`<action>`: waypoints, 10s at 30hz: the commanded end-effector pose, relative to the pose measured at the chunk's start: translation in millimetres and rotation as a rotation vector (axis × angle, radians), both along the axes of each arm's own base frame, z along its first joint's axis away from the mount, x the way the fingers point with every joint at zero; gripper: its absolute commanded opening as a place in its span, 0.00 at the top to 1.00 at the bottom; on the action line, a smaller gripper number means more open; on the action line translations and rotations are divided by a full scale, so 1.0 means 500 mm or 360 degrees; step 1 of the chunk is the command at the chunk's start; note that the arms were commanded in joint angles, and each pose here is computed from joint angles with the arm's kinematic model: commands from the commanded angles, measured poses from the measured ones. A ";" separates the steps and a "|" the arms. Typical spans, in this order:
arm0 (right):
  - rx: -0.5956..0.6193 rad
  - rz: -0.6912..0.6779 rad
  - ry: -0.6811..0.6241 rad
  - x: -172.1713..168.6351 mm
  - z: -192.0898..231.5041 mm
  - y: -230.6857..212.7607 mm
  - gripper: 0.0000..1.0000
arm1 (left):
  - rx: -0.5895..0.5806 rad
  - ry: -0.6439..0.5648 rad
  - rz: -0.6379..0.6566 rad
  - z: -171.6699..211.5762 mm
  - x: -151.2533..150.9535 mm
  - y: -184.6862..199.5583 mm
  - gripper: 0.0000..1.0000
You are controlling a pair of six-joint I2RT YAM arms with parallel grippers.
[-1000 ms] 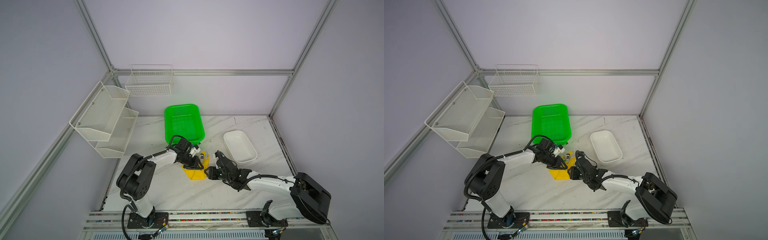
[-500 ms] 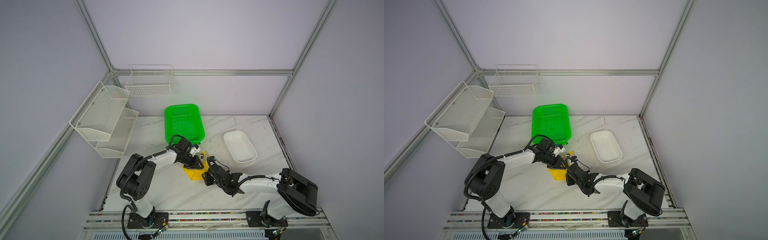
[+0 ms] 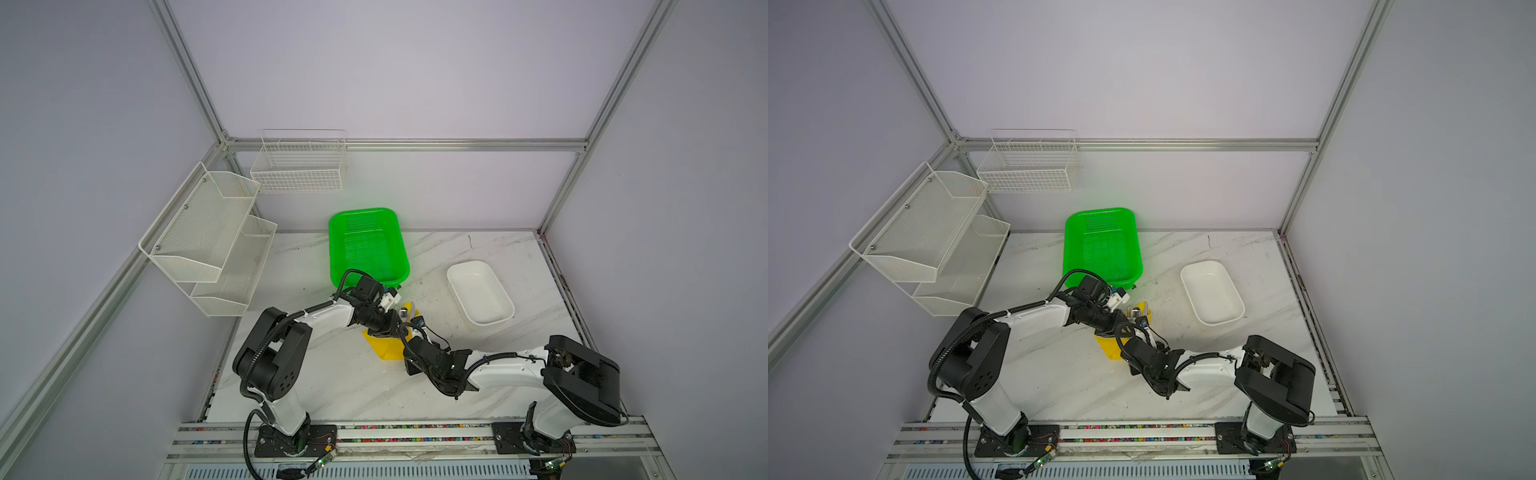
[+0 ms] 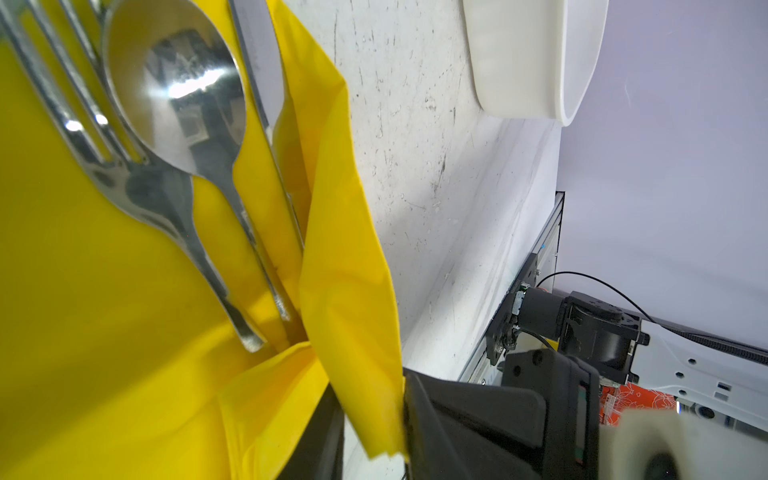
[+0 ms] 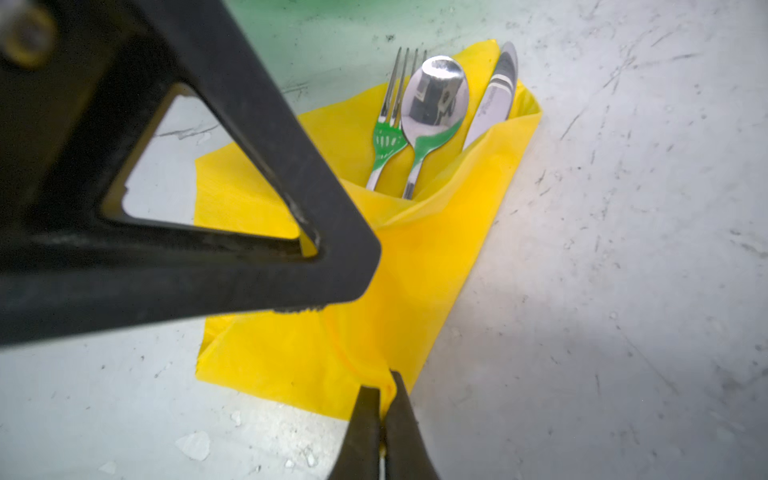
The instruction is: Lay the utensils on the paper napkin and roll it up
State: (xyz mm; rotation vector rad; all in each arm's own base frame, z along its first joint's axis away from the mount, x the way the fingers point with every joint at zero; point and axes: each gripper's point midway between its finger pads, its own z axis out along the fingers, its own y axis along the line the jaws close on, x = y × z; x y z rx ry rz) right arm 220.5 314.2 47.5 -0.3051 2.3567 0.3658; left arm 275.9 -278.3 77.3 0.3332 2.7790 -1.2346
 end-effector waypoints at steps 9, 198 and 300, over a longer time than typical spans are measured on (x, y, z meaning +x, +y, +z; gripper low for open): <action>-0.0267 -0.0179 -0.0017 -0.016 -0.033 -0.026 0.92 | -0.0014 -0.0081 0.0052 0.022 0.027 -0.005 0.78; 0.0838 -0.0277 0.0653 0.026 0.028 -0.070 0.91 | 0.0366 -0.0177 0.0082 -0.047 0.042 0.082 0.97; 0.0694 -0.0034 0.0850 0.012 -0.070 0.045 0.91 | 0.0093 -0.0232 0.0607 0.001 0.061 0.141 0.91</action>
